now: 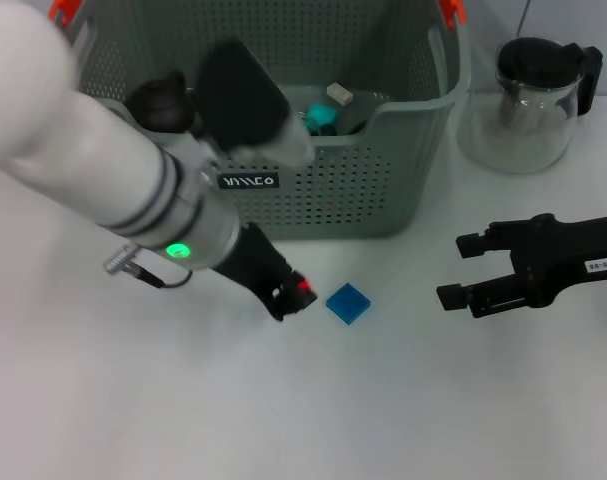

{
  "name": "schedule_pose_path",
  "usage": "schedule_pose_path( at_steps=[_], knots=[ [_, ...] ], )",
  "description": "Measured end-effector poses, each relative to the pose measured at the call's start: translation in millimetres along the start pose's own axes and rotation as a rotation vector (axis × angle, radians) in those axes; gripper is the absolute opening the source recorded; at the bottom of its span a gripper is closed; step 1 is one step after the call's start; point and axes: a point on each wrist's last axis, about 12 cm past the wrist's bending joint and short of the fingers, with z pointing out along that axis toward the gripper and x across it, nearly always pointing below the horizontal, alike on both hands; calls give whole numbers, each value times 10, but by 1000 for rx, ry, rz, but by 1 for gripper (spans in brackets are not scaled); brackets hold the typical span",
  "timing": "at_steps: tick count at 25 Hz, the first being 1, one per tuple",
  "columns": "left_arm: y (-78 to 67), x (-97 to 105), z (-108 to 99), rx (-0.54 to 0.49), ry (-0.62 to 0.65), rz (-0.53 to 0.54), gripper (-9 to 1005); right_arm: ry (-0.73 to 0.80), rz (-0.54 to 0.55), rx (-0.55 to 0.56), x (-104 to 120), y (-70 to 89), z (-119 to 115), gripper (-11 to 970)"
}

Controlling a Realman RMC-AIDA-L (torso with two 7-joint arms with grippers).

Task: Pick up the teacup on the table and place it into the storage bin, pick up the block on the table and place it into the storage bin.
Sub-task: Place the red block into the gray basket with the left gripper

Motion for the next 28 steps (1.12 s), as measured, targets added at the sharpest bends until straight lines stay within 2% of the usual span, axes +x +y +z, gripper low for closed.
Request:
schedule_pose_path(
  at_steps=[4,5,7,8,11,14,19,25,28],
  knots=[
    [63,-3,-358,174,-191,-82,156,-5,12,4,25,-13,-38,945],
    [89,-42,-521,239,-286,-91,156,-7,13,3,28,-12,-45,945],
    [155,-114,-764,286,-429,-83,156,-8,13,4,29,-14,-55,945],
    [226,-177,-924,280,-520,-65,156,-8,12,5,30,-15,-58,945],
    [451,-361,-1161,169,-657,-50,157,-9,5,6,30,-18,-50,945],
    [675,-532,-1165,53,-711,-115,157,-10,1,2,17,-13,-32,944],
    [820,-630,-1041,-33,-702,-148,180,-10,1,-3,-1,-9,-19,944],
    [827,-655,-1008,-66,-671,-123,311,-7,-1,-9,-7,-2,-12,945],
    [723,-582,-1059,-15,-643,-58,377,-3,-6,-12,-10,0,-8,945]
  ],
)
